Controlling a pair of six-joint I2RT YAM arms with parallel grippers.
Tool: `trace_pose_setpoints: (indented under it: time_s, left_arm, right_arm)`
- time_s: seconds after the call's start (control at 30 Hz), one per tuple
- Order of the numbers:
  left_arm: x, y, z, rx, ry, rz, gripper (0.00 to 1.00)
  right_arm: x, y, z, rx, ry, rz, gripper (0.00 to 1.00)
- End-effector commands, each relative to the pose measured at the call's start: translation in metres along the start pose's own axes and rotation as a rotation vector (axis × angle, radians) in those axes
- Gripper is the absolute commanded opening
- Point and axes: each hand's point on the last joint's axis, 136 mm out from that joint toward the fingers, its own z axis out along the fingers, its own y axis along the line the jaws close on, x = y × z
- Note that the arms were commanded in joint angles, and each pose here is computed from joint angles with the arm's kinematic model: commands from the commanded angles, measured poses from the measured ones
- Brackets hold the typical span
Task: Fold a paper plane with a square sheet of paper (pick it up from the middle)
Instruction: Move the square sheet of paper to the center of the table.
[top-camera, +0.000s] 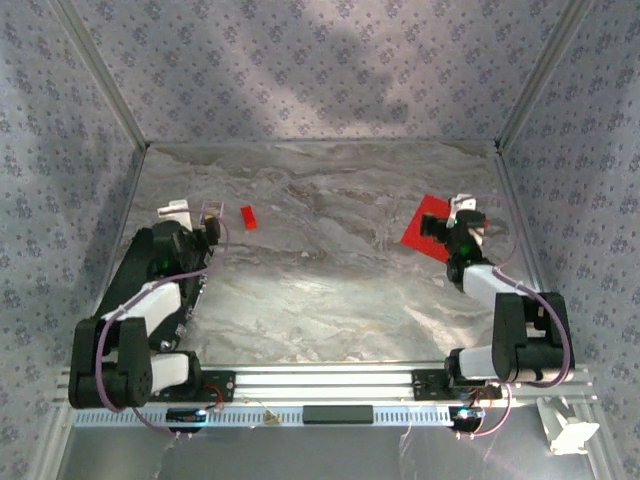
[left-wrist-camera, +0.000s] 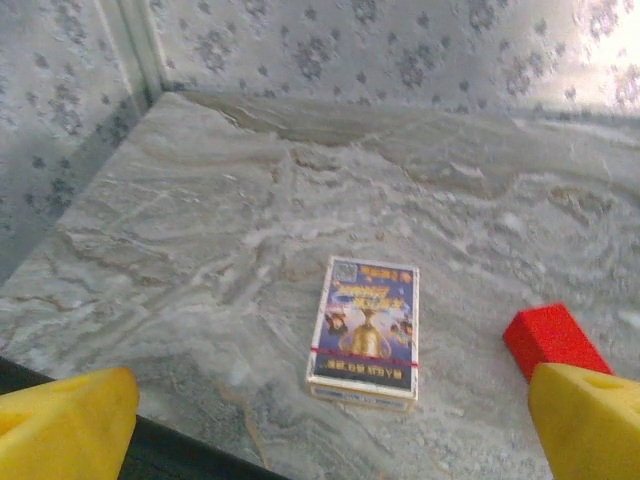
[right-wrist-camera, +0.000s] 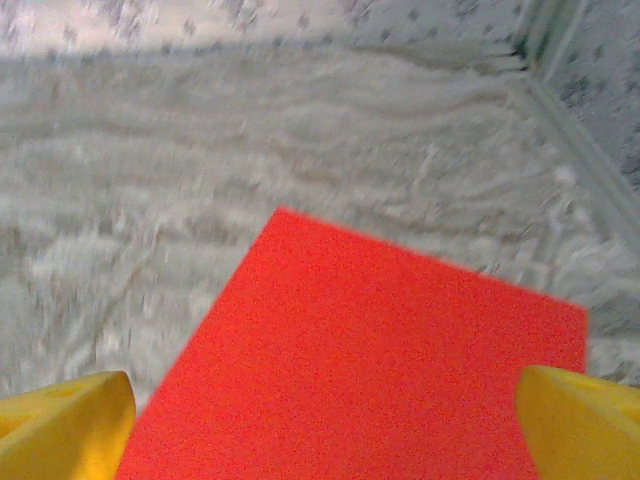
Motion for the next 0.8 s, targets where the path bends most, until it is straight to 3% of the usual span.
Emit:
trace_pose_setpoints:
  time_s: [0.0,0.17,0.3,0.53,0.77]
  left_arm:
    - [-0.014,0.012,-0.008,-0.085,0.097,-0.134,1.00]
    - [-0.016,0.009,-0.020,-0.108,0.241,-0.334,1.00]
    - [-0.022,-0.030,-0.022,0.104,0.286,-0.392,1.00]
    - [-0.025,-0.104,-0.042,0.370,0.345,-0.347,1.00]
    - [-0.004,-0.169,-0.070,0.496,0.419,-0.245,1.00]
  right_arm:
    - [0.013,-0.014,-0.010,0.099,0.219,0.158,0.99]
    - [0.014,0.013,0.000,-0.092,0.324,0.354,0.99]
    - [0.018,0.022,0.011,-0.144,0.404,0.447,0.99]
    - [0.043,0.012,0.030,-0.089,0.538,0.538,0.99]
    - [0.064,0.016,0.045,-0.112,0.633,0.594,0.99]
